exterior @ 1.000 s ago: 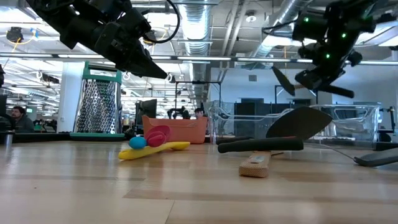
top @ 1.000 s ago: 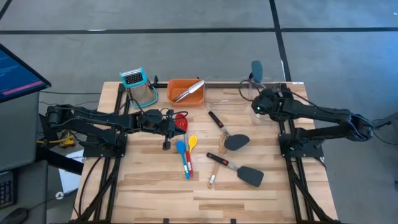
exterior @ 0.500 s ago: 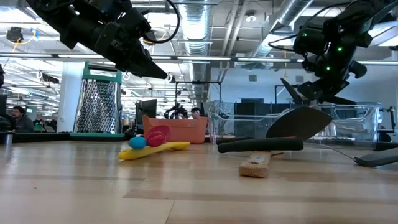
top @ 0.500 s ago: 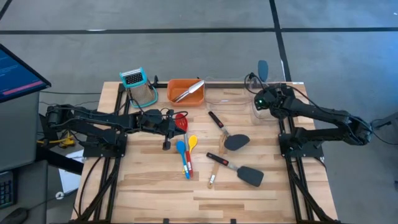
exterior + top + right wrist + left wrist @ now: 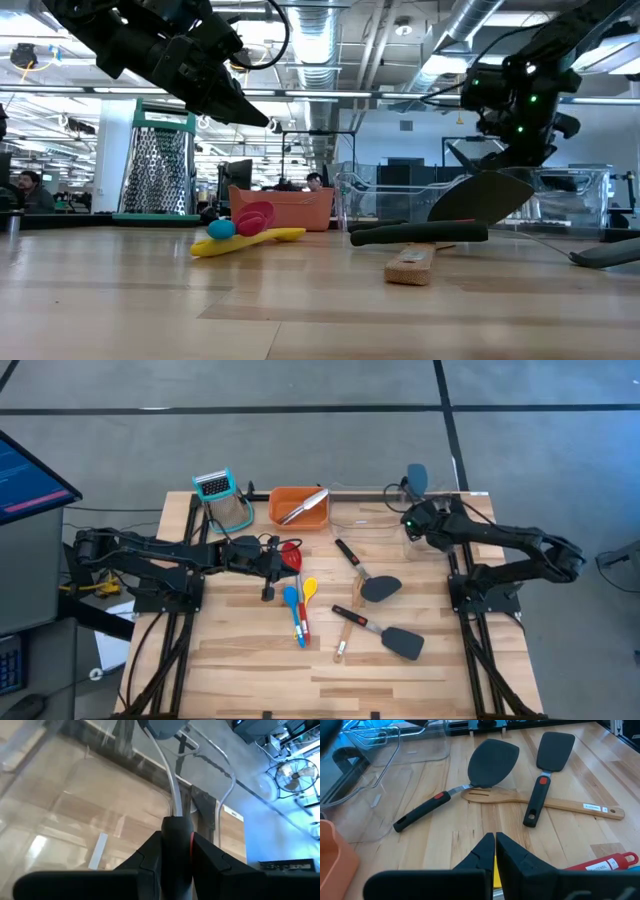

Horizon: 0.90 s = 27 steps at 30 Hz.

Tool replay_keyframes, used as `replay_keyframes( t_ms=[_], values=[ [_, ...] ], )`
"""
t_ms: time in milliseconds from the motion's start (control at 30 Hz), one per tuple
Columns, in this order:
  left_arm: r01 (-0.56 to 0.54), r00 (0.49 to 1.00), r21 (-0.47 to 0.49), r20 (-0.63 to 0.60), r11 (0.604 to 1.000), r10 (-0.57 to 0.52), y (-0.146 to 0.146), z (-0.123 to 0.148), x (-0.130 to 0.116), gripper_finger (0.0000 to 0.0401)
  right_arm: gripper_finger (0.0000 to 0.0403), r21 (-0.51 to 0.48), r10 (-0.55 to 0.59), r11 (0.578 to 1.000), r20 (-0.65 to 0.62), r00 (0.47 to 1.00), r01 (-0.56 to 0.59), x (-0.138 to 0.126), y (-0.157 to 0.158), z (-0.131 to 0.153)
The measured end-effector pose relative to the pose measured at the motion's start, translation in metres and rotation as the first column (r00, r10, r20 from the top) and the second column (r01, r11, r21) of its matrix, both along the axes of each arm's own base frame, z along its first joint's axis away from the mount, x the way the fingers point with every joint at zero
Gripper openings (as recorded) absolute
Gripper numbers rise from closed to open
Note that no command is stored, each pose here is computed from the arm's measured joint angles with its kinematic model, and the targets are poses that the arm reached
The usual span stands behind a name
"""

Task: Pick & Place Kitchen Items
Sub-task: Put the black spatula into the right transparent bin

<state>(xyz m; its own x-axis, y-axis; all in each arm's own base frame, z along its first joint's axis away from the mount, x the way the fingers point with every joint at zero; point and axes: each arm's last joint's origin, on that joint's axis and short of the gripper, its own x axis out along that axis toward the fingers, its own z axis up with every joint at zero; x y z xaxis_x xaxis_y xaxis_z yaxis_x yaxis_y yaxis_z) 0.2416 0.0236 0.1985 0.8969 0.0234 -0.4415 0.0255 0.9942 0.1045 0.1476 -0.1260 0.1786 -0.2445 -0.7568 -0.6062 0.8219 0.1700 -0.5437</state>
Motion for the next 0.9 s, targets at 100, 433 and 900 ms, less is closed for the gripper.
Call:
replay_keyframes(
  t_ms=[100, 433, 900],
  values=[
    [0.0, 1.0, 0.0, 0.0, 1.0, 0.0, 0.0, 0.0, 0.0, 0.0002, 0.0066, 0.019, 0.005, 1.0, -0.03, 1.0, -0.005, 0.002, -0.001, -0.006],
    [0.0, 1.0, 0.0, 0.0, 1.0, 0.0, 0.0, 0.0, 0.0, 0.0002, 0.0072, 0.057, 0.013, 0.998, -0.054, 0.998, -0.01, 0.005, -0.003, -0.013],
    [0.0, 1.0, 0.0, -0.001, 1.0, 0.0, 0.0, 0.0, 0.0, 0.0002, 0.0324, 0.094, 0.192, 0.977, -0.001, 0.981, -0.191, 0.032, -0.01, 0.026]
  ],
)
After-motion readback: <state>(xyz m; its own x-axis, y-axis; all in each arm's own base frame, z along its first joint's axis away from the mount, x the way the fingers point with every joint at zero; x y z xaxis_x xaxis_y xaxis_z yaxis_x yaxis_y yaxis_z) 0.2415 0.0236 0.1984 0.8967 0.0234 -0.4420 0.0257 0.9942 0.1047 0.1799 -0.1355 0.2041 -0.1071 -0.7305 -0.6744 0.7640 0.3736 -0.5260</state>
